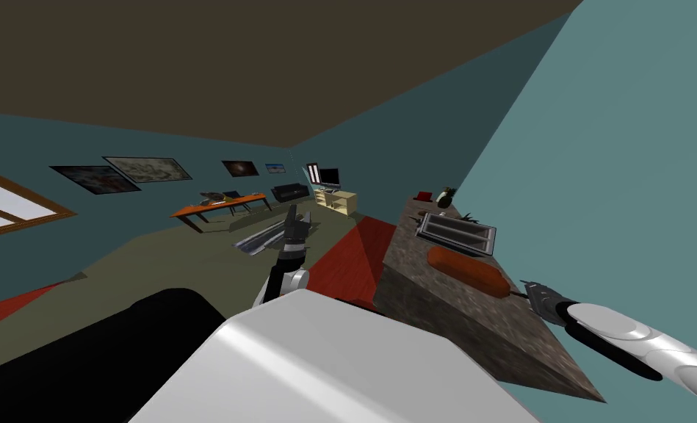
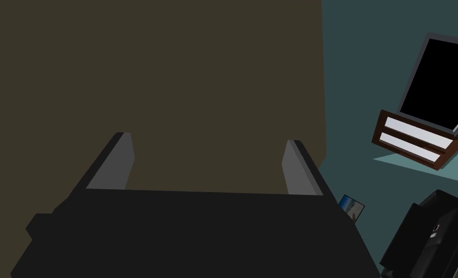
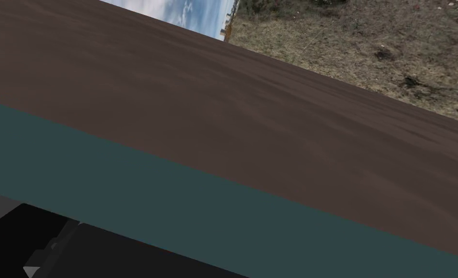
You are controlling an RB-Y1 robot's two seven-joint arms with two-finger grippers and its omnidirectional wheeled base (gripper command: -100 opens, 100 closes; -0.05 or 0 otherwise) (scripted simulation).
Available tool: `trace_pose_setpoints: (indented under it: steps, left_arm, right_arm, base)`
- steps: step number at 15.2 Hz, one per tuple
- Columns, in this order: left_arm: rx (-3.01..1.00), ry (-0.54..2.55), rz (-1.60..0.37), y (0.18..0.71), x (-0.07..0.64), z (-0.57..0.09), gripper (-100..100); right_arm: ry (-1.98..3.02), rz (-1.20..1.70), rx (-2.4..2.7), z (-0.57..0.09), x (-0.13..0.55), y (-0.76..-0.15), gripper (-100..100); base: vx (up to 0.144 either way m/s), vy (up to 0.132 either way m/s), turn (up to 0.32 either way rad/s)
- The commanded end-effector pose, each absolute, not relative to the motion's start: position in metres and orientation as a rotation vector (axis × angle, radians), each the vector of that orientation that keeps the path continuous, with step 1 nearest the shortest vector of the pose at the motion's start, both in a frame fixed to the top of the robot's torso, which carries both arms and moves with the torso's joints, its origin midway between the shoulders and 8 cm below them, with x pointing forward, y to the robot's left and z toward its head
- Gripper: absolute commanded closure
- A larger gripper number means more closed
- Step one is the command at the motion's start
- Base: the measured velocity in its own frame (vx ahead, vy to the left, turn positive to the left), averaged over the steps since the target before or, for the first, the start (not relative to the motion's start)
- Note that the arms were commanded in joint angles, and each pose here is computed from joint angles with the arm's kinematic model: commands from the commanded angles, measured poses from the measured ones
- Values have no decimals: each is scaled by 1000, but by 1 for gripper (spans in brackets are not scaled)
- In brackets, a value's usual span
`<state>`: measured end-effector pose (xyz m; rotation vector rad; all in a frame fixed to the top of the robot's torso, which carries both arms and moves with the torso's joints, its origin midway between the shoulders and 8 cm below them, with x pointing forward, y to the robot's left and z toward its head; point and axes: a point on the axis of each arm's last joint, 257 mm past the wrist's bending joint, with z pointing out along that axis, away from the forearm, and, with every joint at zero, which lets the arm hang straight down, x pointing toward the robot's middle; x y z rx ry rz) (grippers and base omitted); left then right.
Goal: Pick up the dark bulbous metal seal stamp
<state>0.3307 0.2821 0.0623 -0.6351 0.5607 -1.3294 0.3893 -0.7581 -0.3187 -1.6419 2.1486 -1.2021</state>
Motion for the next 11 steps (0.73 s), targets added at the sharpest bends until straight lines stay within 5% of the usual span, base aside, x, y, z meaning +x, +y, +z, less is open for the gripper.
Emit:
trace_pose_setpoints:
  steps: [1,11]
  left_arm:
    - [-635,561,-1329,282,331,62,0]
    - [-635,561,-1329,282,331,62,0]
  right_arm:
    - [2149,-1202,-1642,-319,389,-758,100]
    - [2128,-1154,-1712,-331,378,-750,100]
  base:
    - [0,0,0]
    - [24,15,-28]
